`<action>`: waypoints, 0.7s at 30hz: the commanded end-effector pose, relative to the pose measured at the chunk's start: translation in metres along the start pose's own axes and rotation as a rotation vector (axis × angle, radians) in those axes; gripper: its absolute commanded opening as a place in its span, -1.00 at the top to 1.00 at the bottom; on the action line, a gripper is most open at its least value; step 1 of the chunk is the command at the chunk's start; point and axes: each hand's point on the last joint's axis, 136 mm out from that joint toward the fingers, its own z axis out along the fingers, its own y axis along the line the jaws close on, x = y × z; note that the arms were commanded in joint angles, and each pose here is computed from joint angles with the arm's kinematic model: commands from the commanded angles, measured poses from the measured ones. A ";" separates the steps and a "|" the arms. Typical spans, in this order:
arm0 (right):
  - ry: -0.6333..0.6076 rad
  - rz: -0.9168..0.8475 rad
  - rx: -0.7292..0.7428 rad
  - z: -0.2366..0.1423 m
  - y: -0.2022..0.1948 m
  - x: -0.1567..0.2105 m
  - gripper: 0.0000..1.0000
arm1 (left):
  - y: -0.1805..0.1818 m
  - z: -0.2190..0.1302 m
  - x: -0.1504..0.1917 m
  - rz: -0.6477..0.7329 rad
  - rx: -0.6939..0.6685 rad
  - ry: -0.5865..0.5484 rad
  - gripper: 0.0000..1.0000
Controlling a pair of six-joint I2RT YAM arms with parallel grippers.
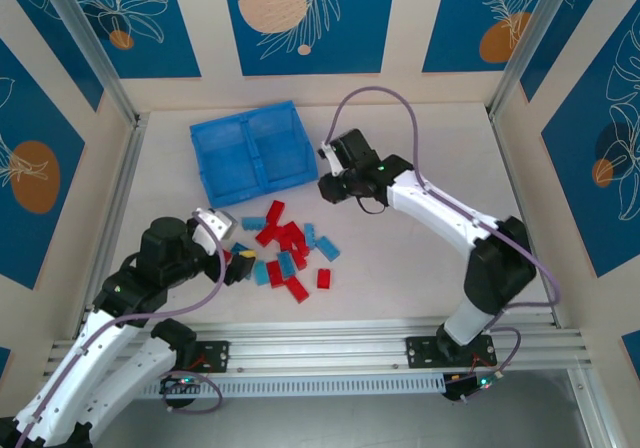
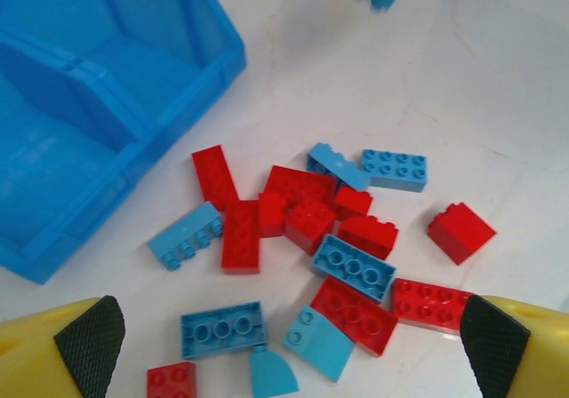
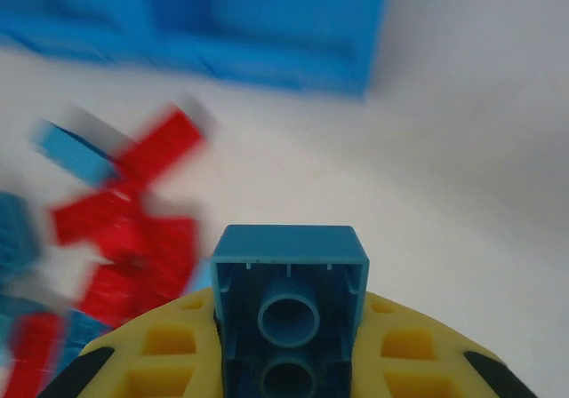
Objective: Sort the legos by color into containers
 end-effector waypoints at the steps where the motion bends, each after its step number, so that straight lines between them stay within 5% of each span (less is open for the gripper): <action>1: -0.162 0.031 -0.062 -0.005 0.026 -0.053 0.59 | 0.017 -0.003 -0.004 -0.027 -0.108 -0.025 -1.00; 8: -0.171 0.035 0.049 0.071 0.012 -0.107 0.61 | 0.026 -0.009 -0.007 -0.062 -0.163 -0.048 -1.00; 16: -0.048 0.076 0.056 0.173 0.006 -0.107 0.61 | 0.037 -0.012 -0.006 -0.067 -0.228 -0.043 -1.00; 21: -0.027 0.126 0.046 0.203 0.000 -0.102 0.56 | 0.038 -0.013 -0.006 -0.062 -0.237 -0.047 -1.00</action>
